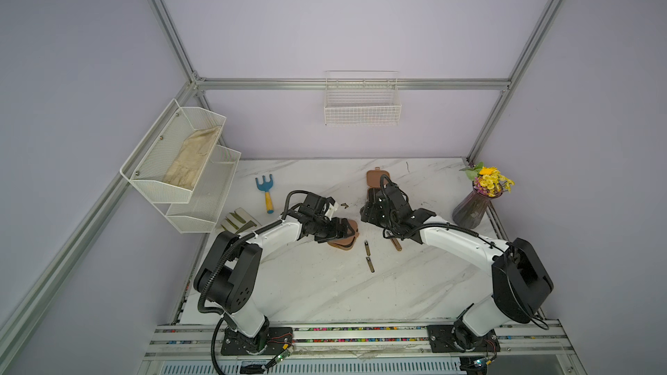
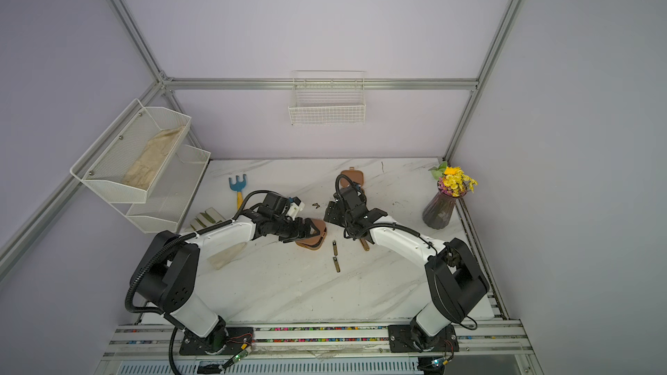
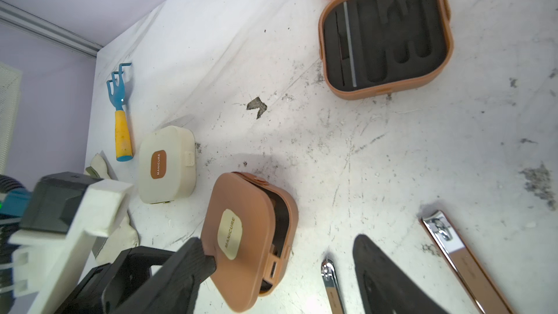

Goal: Organize nail clipper sets
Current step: Close the storage box at the center of the board.

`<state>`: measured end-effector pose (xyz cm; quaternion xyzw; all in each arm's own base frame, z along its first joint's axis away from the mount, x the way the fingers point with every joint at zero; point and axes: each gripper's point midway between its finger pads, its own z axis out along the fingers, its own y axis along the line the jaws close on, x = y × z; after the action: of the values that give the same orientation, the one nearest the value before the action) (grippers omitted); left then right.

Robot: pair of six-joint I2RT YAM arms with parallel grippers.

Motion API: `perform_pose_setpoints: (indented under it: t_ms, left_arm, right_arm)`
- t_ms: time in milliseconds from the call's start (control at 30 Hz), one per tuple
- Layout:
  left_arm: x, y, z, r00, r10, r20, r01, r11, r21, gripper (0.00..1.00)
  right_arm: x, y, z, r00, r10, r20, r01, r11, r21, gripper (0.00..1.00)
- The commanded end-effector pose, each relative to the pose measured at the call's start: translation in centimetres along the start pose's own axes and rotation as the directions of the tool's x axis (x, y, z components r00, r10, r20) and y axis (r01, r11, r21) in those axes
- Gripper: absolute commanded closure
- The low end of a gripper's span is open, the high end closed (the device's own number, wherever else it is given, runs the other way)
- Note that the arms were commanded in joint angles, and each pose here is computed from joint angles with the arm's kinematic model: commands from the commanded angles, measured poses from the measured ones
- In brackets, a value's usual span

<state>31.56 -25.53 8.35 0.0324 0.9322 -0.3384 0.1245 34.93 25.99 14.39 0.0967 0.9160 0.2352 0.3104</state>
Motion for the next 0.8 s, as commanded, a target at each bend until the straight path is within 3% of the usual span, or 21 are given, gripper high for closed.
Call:
perform_pose_setpoints:
  t_ms: [0,133,233,400,767]
  left_arm:
    - [-0.2,1.9,-0.4,0.998,-0.035,0.057,0.041,0.992,-0.121,0.16]
    - [-2.2,4.2,-4.5,0.986,-0.005,0.165,0.071,0.916,-0.394,0.14]
    - [-3.1,4.6,-6.1,0.985,0.023,0.171,0.062,0.876,-0.479,0.13]
    - [-3.3,4.9,-4.2,0.993,0.021,0.115,0.037,0.874,-0.484,0.13]
    - [-3.5,5.4,-0.6,0.997,0.025,0.075,0.013,0.888,-0.459,0.13]
  right_arm:
    - [0.5,-0.9,-1.3,1.000,-0.012,-0.013,0.013,1.000,0.023,0.20]
    - [0.6,-1.0,-2.0,1.000,-0.009,-0.013,0.009,1.000,0.015,0.20]
    - [0.9,-0.9,-2.0,1.000,-0.009,-0.023,0.010,1.000,0.004,0.20]
    - [1.4,-0.4,-1.2,0.999,0.004,-0.050,-0.005,1.000,-0.020,0.22]
    - [3.3,2.0,1.9,0.987,0.055,-0.153,-0.073,0.991,-0.108,0.40]
